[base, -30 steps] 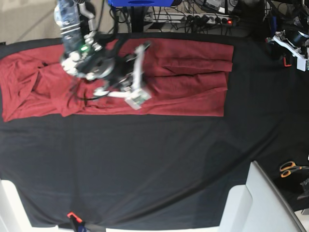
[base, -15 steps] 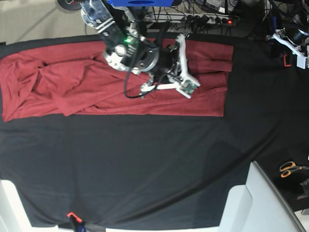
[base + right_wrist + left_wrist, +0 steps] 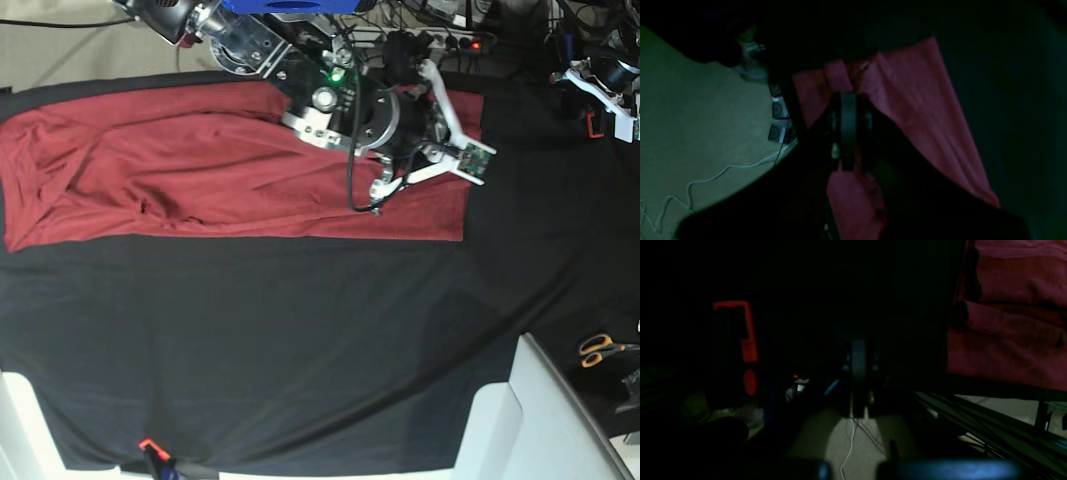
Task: Fold the T-shirt properly
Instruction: 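Drag the sleeve end across the folded shirt toward the hem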
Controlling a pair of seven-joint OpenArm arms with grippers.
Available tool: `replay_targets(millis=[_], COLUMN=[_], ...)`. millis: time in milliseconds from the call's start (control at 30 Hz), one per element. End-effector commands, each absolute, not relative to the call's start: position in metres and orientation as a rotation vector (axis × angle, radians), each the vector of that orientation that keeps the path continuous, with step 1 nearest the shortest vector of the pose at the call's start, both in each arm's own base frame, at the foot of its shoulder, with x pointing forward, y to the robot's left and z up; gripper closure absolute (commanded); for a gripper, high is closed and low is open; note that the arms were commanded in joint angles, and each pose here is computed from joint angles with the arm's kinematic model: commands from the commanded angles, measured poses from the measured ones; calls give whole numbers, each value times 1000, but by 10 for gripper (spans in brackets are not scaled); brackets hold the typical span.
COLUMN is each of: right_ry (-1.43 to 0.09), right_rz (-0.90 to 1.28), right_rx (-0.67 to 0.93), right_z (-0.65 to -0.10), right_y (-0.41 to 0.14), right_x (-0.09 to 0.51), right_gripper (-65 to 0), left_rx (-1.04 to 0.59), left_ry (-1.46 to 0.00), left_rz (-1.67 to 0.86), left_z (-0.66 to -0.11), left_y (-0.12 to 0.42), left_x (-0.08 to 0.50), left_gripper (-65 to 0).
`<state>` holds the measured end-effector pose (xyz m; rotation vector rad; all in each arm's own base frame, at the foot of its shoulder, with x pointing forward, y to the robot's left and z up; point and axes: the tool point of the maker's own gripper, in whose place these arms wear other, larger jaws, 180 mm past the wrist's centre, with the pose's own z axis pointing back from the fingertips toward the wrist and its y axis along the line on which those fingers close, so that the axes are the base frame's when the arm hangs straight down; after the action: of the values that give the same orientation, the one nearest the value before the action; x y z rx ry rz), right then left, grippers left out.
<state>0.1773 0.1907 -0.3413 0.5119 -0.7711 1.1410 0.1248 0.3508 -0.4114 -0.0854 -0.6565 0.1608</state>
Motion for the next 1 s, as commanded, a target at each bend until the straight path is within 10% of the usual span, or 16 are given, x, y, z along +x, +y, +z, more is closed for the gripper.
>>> replay_targets(millis=[0,967], right_ry=[-812,-688], right_rz=[1138,976], right_rx=[540,413], right_z=[-329,-382], right_y=[200,167], right_x=[181,220], right_gripper=[0,0], left_rx=[-74,-75], left_ry=[-688,-691], left_rz=[140,141], left_z=[-401,-401], left_y=[356,356], left_x=[130,131], left_gripper=[0,0])
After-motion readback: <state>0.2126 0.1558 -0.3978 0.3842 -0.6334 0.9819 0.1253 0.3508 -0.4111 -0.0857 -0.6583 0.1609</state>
